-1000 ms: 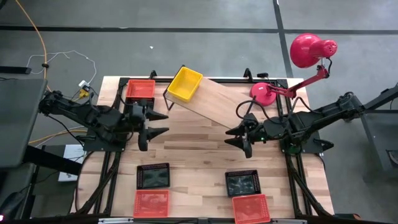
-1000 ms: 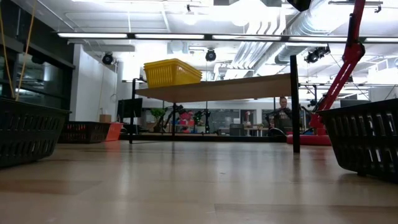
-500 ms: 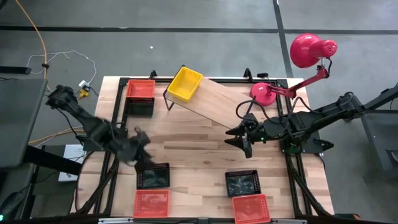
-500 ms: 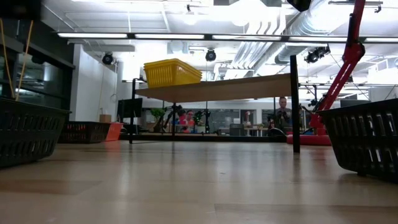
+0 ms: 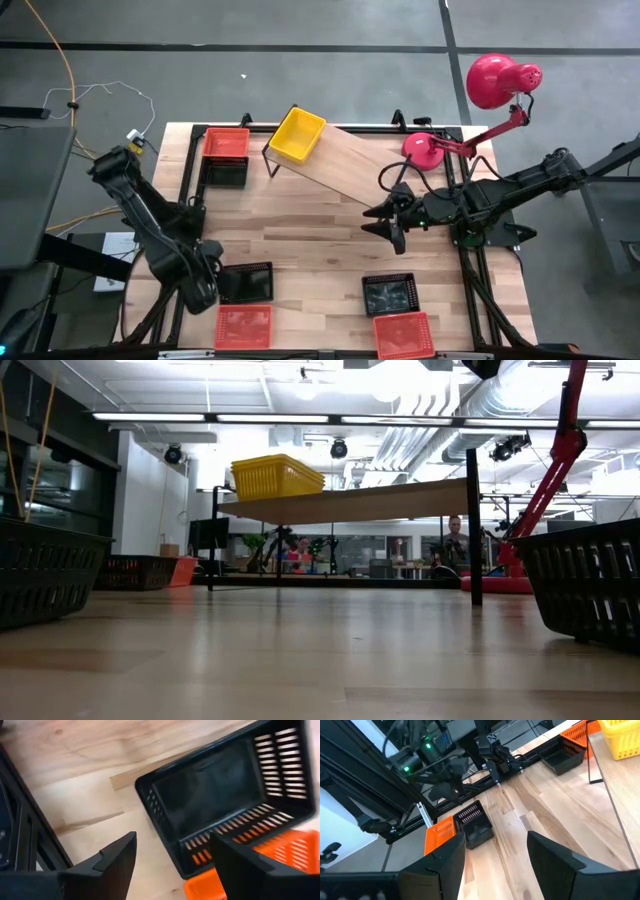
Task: Stack baskets on shelf by color
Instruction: Put the bottom left black bin on the shelf
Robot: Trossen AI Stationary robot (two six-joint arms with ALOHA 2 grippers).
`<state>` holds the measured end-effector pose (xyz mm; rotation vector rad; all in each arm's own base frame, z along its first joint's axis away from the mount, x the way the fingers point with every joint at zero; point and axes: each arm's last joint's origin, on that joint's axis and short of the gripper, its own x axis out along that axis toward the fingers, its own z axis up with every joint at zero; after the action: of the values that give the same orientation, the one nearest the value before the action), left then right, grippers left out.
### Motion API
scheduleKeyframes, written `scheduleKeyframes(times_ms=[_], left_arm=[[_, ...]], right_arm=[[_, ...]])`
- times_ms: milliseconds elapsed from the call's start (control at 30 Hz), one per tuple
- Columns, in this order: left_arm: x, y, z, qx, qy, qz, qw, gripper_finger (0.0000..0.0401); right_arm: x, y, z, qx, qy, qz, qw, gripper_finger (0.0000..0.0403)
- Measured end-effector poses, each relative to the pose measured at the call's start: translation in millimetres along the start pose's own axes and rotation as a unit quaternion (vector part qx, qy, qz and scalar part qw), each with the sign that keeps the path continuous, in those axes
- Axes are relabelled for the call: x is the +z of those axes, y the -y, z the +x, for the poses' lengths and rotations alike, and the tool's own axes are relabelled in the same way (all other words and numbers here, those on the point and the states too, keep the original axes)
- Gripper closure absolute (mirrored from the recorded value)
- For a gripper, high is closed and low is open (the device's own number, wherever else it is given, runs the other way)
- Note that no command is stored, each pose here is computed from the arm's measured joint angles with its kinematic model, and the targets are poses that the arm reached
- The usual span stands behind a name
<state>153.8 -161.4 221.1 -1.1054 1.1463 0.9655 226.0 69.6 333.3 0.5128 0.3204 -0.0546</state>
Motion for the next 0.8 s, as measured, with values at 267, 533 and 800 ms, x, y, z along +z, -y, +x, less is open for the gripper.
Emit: scheduleKeyframes(times_ms=[267, 533, 800], left_arm=[[4, -2, 29, 0.002, -0.001, -0.030, 1.000, 0.0165], [12, -7, 41, 0.017, 0.010, -0.050, 0.999, 0.0167], [14, -13, 48, 0.036, 0.009, -0.044, 0.998, 0.0226]], right_arm=[[-1, 1, 0, -0.003, -0.006, -0.002, 1.000, 0.0204], [-2, 1, 0, -0.005, -0.010, -0.003, 1.000, 0.0204], [-2, 1, 0, -0.005, -0.010, -0.003, 1.000, 0.0204]])
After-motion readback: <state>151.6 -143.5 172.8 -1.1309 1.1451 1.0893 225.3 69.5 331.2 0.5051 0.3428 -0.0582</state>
